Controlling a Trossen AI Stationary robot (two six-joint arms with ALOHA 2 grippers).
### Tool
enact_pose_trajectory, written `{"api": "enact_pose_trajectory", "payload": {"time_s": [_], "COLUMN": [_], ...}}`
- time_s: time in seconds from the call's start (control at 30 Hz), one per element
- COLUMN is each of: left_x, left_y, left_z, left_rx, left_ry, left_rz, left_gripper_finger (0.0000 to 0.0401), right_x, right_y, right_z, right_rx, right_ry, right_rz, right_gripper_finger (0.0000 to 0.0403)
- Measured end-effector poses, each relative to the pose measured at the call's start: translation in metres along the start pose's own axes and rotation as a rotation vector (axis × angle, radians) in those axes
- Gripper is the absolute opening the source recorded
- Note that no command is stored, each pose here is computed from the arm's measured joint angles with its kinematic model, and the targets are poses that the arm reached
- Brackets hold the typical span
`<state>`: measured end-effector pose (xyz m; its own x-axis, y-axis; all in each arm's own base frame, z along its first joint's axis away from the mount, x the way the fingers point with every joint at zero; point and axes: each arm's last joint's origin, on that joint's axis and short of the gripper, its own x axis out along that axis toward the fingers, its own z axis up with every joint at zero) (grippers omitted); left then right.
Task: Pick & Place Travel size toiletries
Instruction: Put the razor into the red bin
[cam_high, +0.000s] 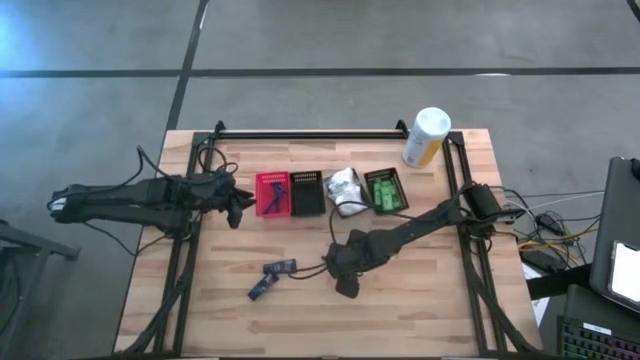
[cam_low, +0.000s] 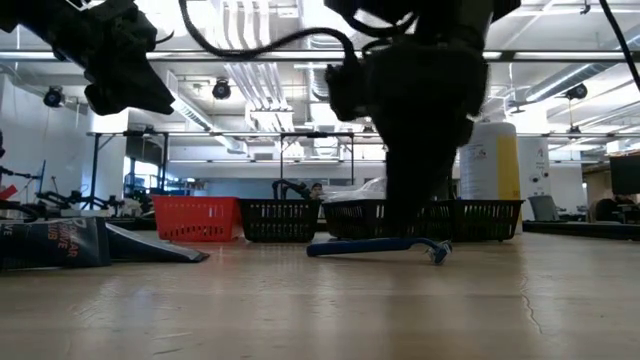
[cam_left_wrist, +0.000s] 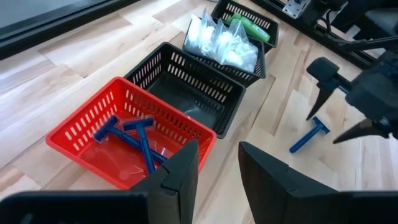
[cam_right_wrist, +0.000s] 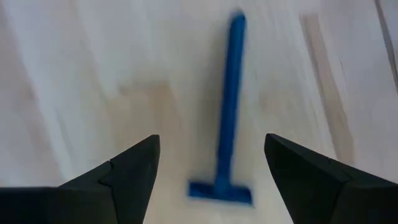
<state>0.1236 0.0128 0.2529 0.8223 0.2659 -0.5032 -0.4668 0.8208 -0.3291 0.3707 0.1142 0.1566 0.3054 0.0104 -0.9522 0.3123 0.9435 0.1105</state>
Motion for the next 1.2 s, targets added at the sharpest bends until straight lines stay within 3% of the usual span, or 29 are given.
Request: {"api": "enact_pose_trajectory", "payload": {"time_s": [0.17, 0.4, 0.77, 1.2], "left_x": [0.001, 0.002, 0.002, 0.002], "left_y": [0.000, 0.000, 0.000, -0.001], "left_z": [0.000, 0.000, 0.000, 0.004], "left_rx": [0.001, 0.003, 0.021, 0.043], "left_ry": [0.004, 0.009, 0.003, -0.056], "left_rz": [0.003, 0.005, 0.015, 0.046], "left_gripper_finger": [0.0120, 0.0120, 0.0120, 0.0120], "right_x": [0.016, 0.025, 0.023, 0.023], "right_y": [0.001, 0.002, 0.001, 0.001], "right_z": [-0.001, -0.001, -0.001, 0.000], "right_rx": [-0.001, -0.003, 0.005, 0.189], "right_ry": [0.013, 0.014, 0.013, -0.009], "right_rz": [-0.005, -0.018, -0.024, -0.029], "right_gripper_finger": [0.0287, 0.0253, 0.0173, 0.0052]}}
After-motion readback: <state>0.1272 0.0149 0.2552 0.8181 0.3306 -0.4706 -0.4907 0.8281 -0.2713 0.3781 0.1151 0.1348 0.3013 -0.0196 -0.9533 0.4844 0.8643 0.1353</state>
